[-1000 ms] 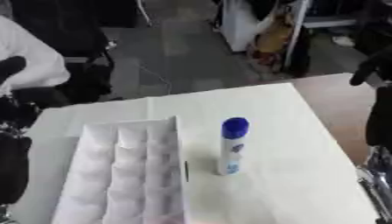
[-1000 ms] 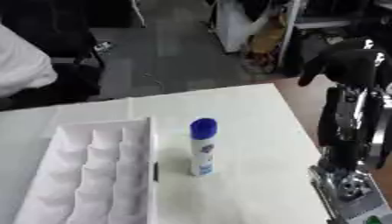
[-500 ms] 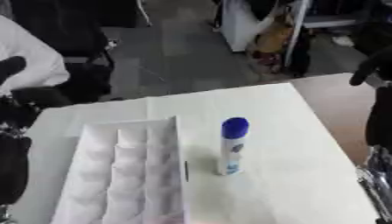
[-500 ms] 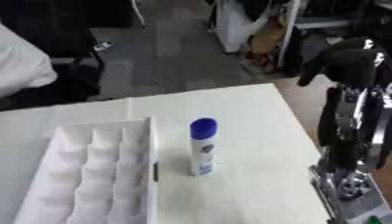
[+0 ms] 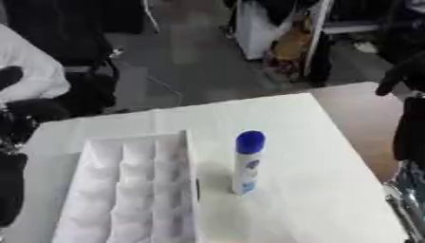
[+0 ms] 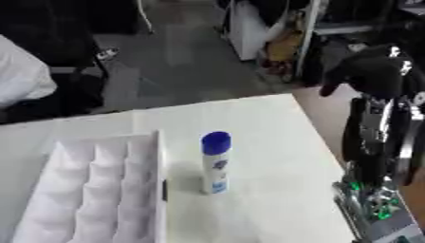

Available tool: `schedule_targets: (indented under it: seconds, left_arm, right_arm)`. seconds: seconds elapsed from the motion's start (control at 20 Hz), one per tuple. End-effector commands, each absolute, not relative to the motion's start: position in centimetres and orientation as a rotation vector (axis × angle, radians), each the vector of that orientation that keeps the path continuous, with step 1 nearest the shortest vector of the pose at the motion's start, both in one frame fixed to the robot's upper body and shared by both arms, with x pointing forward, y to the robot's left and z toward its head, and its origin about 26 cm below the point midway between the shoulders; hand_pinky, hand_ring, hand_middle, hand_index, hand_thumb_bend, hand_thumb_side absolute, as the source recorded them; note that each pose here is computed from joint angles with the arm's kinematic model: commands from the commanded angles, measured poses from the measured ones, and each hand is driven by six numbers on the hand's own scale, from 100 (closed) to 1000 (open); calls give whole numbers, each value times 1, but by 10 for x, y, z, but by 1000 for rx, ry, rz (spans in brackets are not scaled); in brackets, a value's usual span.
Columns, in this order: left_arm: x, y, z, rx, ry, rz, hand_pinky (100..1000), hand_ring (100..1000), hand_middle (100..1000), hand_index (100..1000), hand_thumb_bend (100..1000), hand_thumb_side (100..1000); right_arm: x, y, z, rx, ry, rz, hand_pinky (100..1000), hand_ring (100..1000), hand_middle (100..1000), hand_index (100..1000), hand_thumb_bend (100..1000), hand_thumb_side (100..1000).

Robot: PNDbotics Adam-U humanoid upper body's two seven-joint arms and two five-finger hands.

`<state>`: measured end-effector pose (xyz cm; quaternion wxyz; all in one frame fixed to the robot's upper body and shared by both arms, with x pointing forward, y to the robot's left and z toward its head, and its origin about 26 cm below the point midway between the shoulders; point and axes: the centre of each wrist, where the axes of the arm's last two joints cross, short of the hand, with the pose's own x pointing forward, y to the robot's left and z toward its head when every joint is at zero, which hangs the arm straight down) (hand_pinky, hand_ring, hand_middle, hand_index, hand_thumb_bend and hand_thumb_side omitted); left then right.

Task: Pick up objects on the table and place them in the box.

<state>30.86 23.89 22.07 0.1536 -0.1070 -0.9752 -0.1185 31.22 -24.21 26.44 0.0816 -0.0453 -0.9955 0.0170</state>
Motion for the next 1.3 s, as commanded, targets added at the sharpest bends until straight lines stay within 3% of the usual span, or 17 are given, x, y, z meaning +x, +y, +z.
schedule_targets:
  seconds: [0.05, 0.45, 0.5, 0.55, 0.65, 0.7, 0.75, 0.8, 0.85, 0.9, 0.95, 1.2, 1.3]
  left_arm:
    - [305, 241, 227, -291, -2819, -354, 710, 677, 868, 962, 461, 1000]
    - [304, 243, 224, -282, -2801, -359, 710, 677, 867, 962, 462, 1000]
    - [304, 244, 223, -281, -2800, -358, 710, 676, 867, 962, 462, 999]
    - [304, 244, 223, -280, -2797, -359, 710, 676, 867, 962, 461, 1000]
    - [304, 244, 222, -280, -2795, -358, 710, 676, 867, 962, 461, 1000]
    - [304, 244, 222, -280, -2794, -357, 710, 676, 867, 962, 461, 1000]
    - [304, 244, 222, -281, -2794, -356, 710, 676, 867, 962, 461, 1000]
    - [304, 243, 222, -282, -2794, -355, 710, 676, 867, 962, 461, 1000]
    - [304, 243, 222, -282, -2794, -354, 709, 675, 867, 962, 461, 1000]
    - [304, 243, 222, -283, -2793, -354, 709, 675, 867, 962, 461, 1000]
    - [304, 243, 222, -283, -2793, -354, 709, 675, 867, 962, 460, 1000]
    - [304, 242, 222, -293, -2791, -356, 708, 674, 866, 962, 460, 1000]
    - [304, 242, 223, -298, -2793, -357, 707, 673, 866, 962, 459, 1000]
  right_arm:
    - [308, -249, 275, -250, -2931, 165, 382, 548, 593, 681, 100, 656]
    - [343, -269, 299, -548, -2580, 816, 571, 765, 822, 866, 222, 836]
    - [349, -271, 301, -556, -2536, 894, 589, 775, 828, 877, 206, 664]
    - [355, -272, 302, -567, -2487, 982, 611, 788, 853, 892, 254, 847]
    - [367, -274, 305, -578, -2411, 1115, 657, 809, 875, 914, 339, 821]
    - [373, -275, 306, -579, -2383, 1167, 643, 804, 870, 908, 311, 830]
    - [379, -276, 307, -579, -2360, 1209, 690, 824, 886, 928, 391, 807]
    - [385, -277, 308, -581, -2340, 1242, 679, 820, 883, 925, 379, 811]
    - [390, -279, 309, -586, -2325, 1265, 802, 876, 902, 934, 448, 788]
    - [394, -280, 310, -594, -2315, 1284, 772, 859, 896, 933, 432, 795]
    - [398, -281, 310, -605, -2301, 1296, 893, 939, 935, 943, 514, 761]
    - [423, -285, 301, -660, -2203, 1318, 931, 973, 959, 959, 553, 757]
    - [430, -287, 297, -661, -2166, 1335, 959, 994, 976, 975, 610, 724]
